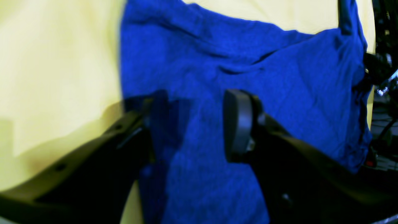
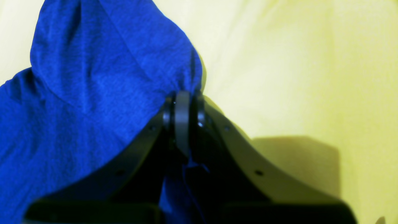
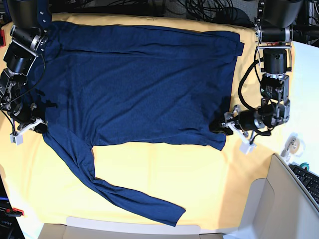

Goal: Fold the T-shirt properly
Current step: 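Grasp the shirt's side edges near the sleeve seams with both grippers, then pinch the shirt's side edges with both grippers and lift slightly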

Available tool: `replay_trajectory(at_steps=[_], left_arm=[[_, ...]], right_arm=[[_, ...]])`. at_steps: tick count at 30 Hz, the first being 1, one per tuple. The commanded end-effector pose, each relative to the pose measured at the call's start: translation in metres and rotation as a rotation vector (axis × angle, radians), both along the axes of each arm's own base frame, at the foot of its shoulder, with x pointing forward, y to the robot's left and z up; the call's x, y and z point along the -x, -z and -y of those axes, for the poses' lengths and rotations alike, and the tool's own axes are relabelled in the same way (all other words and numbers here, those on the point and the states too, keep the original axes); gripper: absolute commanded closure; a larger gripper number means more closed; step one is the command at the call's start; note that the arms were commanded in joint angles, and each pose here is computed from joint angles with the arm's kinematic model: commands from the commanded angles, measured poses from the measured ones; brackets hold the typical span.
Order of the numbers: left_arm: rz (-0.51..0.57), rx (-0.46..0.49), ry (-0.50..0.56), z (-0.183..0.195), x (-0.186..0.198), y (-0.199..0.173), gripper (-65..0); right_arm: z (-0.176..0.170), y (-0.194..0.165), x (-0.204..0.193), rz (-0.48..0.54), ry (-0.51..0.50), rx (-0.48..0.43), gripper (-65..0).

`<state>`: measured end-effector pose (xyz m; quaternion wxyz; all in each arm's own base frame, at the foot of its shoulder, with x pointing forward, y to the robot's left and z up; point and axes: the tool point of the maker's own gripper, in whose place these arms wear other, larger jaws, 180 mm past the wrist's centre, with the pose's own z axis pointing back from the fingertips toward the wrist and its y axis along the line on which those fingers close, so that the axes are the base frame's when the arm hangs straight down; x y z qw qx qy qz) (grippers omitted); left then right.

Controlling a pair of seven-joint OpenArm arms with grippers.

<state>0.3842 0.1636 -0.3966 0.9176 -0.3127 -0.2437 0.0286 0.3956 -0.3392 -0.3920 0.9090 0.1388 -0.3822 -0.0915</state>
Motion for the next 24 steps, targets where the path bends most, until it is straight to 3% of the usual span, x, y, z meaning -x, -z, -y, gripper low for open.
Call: replay_trajectory(at_steps=[1, 8, 24], left_arm=[[0.062, 0.0, -0.007, -0.003, -0.017, -0.017, -29.0], [0.055, -0.027, -0.038, -0.011, -0.024, -0.004, -29.0], [0.084, -0.082, -0.078, -0.044, -0.027, -0.01, -29.0]], right_arm=[[0.003, 0.011, 0.013, -0.089, -0.034, 0.037, 0.0], [0.003, 0.011, 0.013, -0.087, -0.031, 0.035, 0.0], [0.004, 0.013, 0.017, -0.094, -0.03, 0.037, 0.0]])
